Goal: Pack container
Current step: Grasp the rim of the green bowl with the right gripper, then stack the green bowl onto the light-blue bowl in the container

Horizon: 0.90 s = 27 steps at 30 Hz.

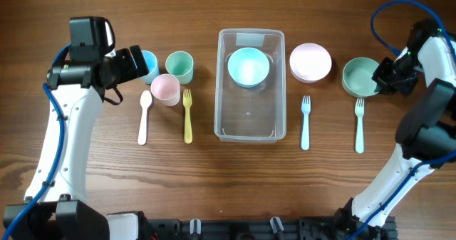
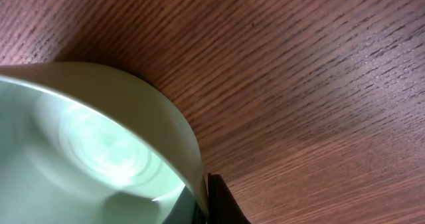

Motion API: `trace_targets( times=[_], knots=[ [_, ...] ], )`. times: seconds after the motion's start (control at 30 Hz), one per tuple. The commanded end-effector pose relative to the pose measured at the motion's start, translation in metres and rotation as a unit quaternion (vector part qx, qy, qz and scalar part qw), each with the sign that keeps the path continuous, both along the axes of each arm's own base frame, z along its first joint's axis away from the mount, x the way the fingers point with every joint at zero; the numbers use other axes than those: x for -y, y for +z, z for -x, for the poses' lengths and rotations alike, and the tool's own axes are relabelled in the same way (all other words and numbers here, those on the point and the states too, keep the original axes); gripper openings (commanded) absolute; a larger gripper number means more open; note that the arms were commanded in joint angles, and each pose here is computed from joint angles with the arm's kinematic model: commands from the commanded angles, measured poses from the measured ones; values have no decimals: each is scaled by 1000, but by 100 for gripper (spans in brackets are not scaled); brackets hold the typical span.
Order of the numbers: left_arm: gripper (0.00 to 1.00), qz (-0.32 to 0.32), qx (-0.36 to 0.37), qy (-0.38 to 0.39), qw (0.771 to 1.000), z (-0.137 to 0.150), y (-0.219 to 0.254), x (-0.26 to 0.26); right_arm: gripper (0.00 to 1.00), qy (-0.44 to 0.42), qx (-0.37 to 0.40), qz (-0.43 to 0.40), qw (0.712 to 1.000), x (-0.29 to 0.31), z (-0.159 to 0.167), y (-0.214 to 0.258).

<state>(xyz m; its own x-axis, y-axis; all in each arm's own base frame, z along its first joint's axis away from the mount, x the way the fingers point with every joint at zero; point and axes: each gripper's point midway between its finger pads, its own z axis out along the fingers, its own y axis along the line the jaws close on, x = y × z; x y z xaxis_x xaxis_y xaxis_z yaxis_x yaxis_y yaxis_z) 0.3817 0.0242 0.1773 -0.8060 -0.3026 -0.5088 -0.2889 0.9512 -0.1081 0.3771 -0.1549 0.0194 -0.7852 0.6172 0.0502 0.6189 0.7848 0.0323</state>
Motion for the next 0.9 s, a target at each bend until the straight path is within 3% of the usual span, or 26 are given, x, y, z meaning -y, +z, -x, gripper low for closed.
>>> trace_targets(
  times=[0.0,0.13,0.2,0.23,0.3,0.4,0.5,0.63,0.73,0.87],
  knots=[
    [100,1,11,-6,1000,-5,8,0,4,14,28,26,999,-1,-3,34],
    [100,1,11,-6,1000,-5,8,0,4,46,171,60,982,-27,-22,151],
    [100,1,11,-6,1000,-5,8,0,4,120,265,66,955,-77,-20,226],
    [100,1,11,-6,1000,-5,8,0,4,191,320,66,926,-128,-13,266],
    [100,1,11,-6,1000,-5,8,0,5,262,347,47,900,-189,-7,282],
    [100,1,11,-6,1000,-5,8,0,4,340,316,3,886,-271,-19,246],
    [100,1,11,-6,1000,-5,8,0,4,357,271,-20,894,-303,-53,179],
    [100,1,11,-6,1000,-5,8,0,4,383,197,-116,895,-339,-73,85],
    [100,1,11,-6,1000,-5,8,0,4,376,171,-119,903,-338,-74,58],
    [100,1,11,-6,1000,-5,8,0,4,367,170,-104,909,-333,-77,56]
  ],
)
